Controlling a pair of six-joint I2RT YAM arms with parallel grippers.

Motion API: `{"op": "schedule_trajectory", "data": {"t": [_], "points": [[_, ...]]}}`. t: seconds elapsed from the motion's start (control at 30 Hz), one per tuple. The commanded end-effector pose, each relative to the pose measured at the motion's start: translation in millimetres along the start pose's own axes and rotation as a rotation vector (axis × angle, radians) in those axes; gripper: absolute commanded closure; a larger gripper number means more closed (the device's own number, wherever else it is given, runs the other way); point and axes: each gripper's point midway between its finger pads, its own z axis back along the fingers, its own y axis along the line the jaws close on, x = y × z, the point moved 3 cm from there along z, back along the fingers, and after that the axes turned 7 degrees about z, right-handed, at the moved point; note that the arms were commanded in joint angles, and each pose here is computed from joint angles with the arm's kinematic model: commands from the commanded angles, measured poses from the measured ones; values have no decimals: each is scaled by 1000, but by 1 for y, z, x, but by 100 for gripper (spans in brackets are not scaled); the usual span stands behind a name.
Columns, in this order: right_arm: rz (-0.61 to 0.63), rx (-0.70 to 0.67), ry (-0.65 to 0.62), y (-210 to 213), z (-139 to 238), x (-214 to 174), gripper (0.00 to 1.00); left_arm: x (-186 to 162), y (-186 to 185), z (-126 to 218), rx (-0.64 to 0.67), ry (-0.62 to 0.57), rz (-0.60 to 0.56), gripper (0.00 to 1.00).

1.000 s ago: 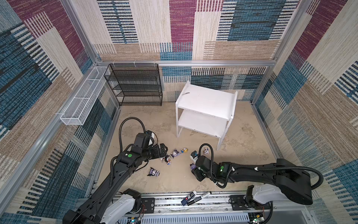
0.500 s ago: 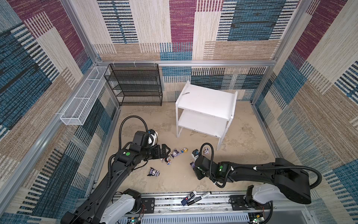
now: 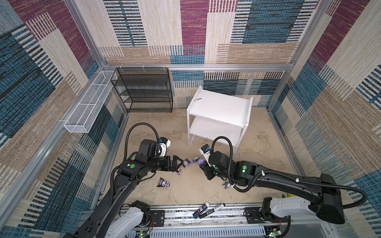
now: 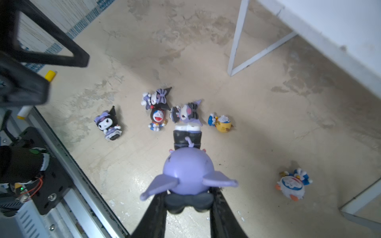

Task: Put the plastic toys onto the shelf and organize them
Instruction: 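Carry the figure over the white shelf's top surface with the right gripper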

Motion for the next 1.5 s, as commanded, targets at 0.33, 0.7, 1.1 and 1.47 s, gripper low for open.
{"op": "schedule_trajectory", "data": {"t": [0.33,0.7,1.1,1.47], "points": [[92,30,-12,11,50,70,77,20,-33,51,-60,-223,-295,0],[60,-229,-149,-21,88,174,76,58,-50,64,-44,-330,-369,0],[20,-393,-269,-83,101,210,78,76,-62,72,-63,-407,-388,0],[18,-438,-203,-118,74,203,78,68,-57,74,-59,-442,-397,0]]}}
